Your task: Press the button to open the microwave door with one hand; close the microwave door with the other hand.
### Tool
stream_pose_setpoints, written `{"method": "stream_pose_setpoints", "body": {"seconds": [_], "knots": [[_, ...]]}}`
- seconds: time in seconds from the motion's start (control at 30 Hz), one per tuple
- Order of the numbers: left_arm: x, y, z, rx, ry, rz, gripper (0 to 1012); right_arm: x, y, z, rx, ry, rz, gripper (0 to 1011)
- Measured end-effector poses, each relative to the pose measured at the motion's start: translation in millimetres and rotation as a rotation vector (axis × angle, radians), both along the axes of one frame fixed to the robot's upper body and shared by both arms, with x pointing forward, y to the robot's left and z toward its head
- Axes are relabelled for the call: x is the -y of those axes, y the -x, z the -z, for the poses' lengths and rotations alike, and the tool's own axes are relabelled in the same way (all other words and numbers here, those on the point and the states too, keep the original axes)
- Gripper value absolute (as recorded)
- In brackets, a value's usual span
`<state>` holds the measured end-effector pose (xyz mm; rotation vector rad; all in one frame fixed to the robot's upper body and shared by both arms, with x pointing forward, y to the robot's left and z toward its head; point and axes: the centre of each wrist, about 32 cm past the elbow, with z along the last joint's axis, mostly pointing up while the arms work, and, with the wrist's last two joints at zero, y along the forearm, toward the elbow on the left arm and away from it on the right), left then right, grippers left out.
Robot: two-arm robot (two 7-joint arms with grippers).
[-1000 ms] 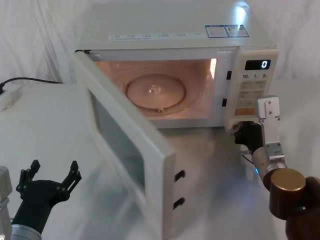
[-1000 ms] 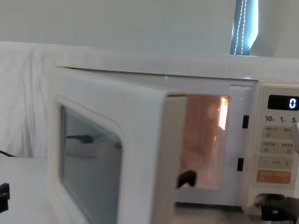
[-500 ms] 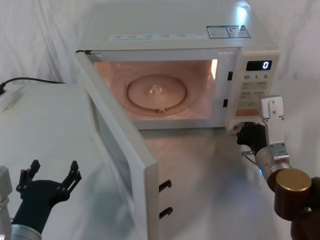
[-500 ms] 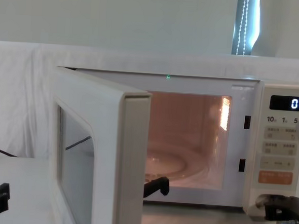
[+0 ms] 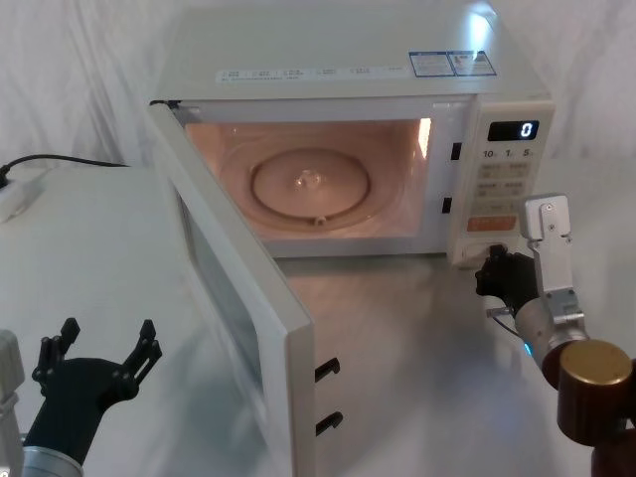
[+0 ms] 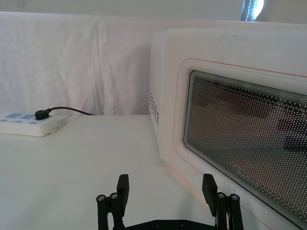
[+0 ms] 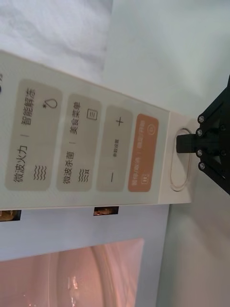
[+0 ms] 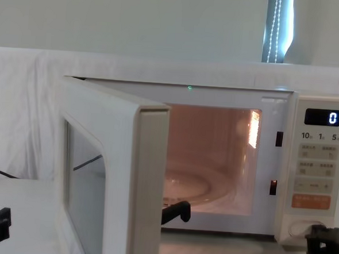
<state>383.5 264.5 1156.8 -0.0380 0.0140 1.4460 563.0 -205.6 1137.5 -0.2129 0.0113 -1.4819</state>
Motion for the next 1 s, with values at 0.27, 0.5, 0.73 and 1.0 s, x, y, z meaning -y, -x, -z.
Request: {"method": "stream_pose_setpoints", "body": {"seconds": [0.27,0.5,0.73,1.0], "knots": [[0.0,0.0,0.0,0.000,0.000,0.000,1001,4.3,18.7,-5.9,0.005,-0.008,-0.015,0],[0.0,0.0,0.0,0.000,0.000,0.000,1001,6.3,41.2,-14.2,0.017,-0.023,-0.046,0],[0.0,0.0,0.0,0.000,0.000,0.000,1001,10.3,58.2,-19.7,0.042,-0.044,-0.073,0],[0.0,0.0,0.0,0.000,0.000,0.000,1001,14.6,76.5,-12.3,0.114,-0.118,-0.098,0]]}}
